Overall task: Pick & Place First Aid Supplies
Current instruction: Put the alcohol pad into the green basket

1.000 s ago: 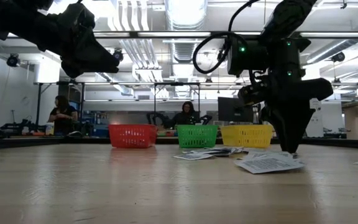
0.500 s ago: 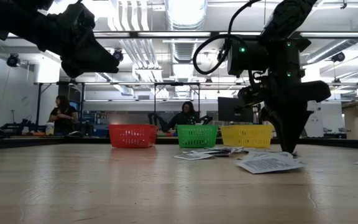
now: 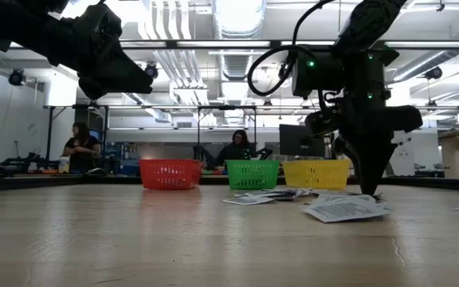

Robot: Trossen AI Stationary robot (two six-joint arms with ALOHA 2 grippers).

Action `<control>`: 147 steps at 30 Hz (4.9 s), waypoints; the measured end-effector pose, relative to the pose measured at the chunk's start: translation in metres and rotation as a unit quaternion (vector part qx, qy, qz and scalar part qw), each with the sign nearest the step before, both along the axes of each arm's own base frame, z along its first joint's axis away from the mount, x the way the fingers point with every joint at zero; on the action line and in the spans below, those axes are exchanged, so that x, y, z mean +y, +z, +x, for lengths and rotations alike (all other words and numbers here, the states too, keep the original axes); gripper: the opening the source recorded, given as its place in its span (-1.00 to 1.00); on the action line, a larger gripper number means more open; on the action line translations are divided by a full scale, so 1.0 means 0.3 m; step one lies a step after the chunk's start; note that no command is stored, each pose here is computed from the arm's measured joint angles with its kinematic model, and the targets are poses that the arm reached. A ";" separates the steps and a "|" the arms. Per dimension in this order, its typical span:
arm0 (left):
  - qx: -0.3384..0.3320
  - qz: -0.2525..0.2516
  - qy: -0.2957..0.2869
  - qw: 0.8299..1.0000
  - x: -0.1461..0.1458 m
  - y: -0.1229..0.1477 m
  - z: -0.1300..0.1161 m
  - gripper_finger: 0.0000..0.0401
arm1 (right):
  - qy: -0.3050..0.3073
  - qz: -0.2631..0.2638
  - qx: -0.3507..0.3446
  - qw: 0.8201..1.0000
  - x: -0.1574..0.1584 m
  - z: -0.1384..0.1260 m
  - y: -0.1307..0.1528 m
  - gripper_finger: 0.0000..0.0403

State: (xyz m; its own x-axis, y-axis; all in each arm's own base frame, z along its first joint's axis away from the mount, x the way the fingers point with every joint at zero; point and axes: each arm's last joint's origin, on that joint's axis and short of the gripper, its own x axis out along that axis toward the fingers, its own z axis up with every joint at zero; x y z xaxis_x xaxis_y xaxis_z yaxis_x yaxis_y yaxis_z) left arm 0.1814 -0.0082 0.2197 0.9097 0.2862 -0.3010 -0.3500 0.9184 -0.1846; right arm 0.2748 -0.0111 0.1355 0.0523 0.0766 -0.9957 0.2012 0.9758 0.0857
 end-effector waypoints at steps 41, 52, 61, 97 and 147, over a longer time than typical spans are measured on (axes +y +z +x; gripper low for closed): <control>-0.002 -0.006 0.002 1.000 0.000 0.000 0.000 -0.34 | -0.050 0.123 -0.124 0.983 0.012 -0.051 0.215 -0.71; 0.001 -0.004 0.001 1.000 0.000 -0.001 0.000 -0.34 | 0.132 0.108 -0.123 0.978 0.078 -0.041 0.178 -0.41; 0.003 -0.004 0.002 1.000 0.000 -0.002 -0.001 -0.34 | 0.251 0.002 -0.086 0.964 0.118 -0.023 0.111 -0.39; 0.008 -0.003 0.016 1.000 0.003 -0.007 -0.003 -0.34 | 0.328 -0.046 -0.013 0.943 0.179 0.048 -0.015 -0.41; 0.004 -0.011 0.018 1.000 0.003 -0.006 -0.003 -0.34 | 0.272 -0.070 -0.119 0.952 0.142 0.180 0.225 -0.96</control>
State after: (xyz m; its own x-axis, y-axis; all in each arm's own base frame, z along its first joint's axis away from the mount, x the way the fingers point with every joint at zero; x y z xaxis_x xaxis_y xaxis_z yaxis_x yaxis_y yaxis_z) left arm 0.1805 -0.0074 0.2179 0.8962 0.3122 -0.3151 -0.3848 0.9007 -0.2019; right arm 0.3287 0.0314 0.2031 0.2681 0.0232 -0.9631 -0.3463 0.9352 -0.0739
